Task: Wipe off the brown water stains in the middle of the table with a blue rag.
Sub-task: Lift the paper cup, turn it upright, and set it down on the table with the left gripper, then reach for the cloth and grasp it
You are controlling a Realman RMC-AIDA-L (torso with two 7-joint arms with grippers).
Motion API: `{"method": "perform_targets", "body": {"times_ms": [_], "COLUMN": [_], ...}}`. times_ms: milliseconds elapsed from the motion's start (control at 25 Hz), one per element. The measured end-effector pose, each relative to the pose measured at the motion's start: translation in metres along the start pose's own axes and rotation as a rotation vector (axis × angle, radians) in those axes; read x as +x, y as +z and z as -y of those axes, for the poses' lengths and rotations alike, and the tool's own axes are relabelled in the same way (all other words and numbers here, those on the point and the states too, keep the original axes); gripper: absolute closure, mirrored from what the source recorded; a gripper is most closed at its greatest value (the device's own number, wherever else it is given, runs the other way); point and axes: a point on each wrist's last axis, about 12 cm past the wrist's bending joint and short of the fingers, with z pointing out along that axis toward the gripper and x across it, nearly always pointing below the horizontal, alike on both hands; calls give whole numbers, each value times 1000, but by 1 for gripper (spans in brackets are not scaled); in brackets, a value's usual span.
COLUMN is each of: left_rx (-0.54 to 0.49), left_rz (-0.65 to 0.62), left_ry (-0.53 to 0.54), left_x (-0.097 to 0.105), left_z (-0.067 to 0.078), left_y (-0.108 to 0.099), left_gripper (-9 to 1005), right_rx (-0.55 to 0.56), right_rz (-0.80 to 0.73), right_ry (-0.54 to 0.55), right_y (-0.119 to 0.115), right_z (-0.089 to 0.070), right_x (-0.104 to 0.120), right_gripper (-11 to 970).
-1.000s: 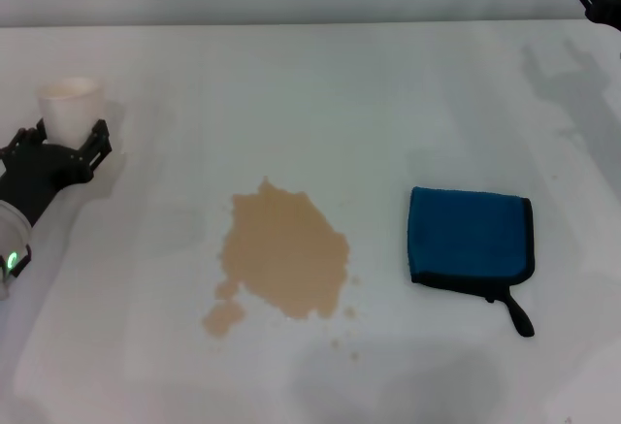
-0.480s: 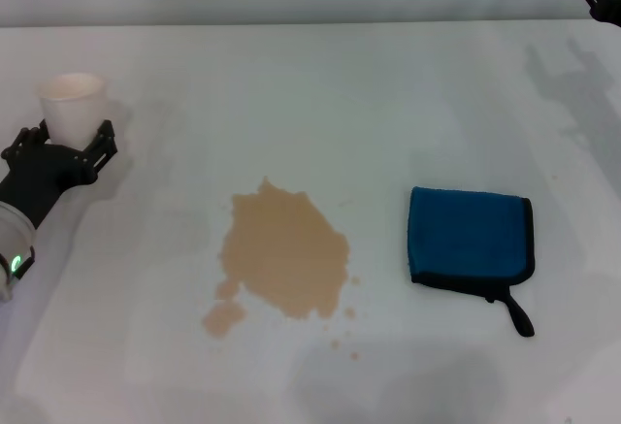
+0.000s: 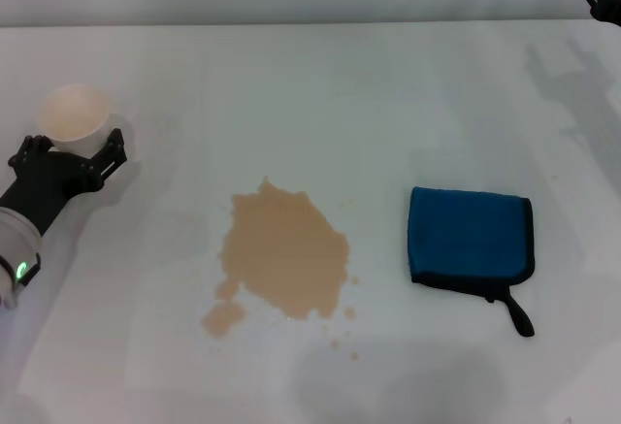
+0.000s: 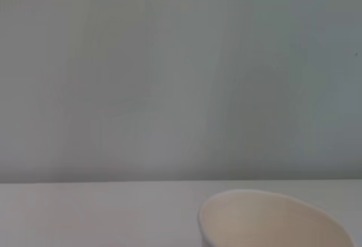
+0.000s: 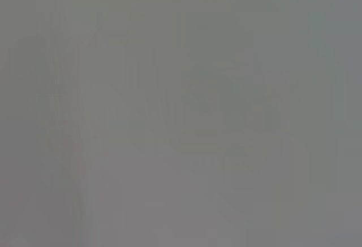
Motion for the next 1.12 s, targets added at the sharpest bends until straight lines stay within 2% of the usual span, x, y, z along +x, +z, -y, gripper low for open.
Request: {"method": "perform_targets", "body": {"times_ms": [360, 880, 1000, 1120], "left_rx": [-6, -17, -14, -10], "left_rz": [4, 19, 36, 76], "left_ry": [-36, -94, -140, -234], "left_x": [7, 23, 26, 29], "left_z": [1, 2, 3, 3], "left_y": [-9, -33, -41, -53], "left_gripper": [102, 101, 103, 103], "right_rx": [0, -3, -2, -2], "right_rz": [4, 3, 2, 2], "right_ry": [0, 2, 3, 4], "right_y": [-2, -3, -3, -4], "right_z": [1, 1, 1, 1], "right_x": [0, 1, 1, 1], "right_gripper": [285, 285, 285, 285]}}
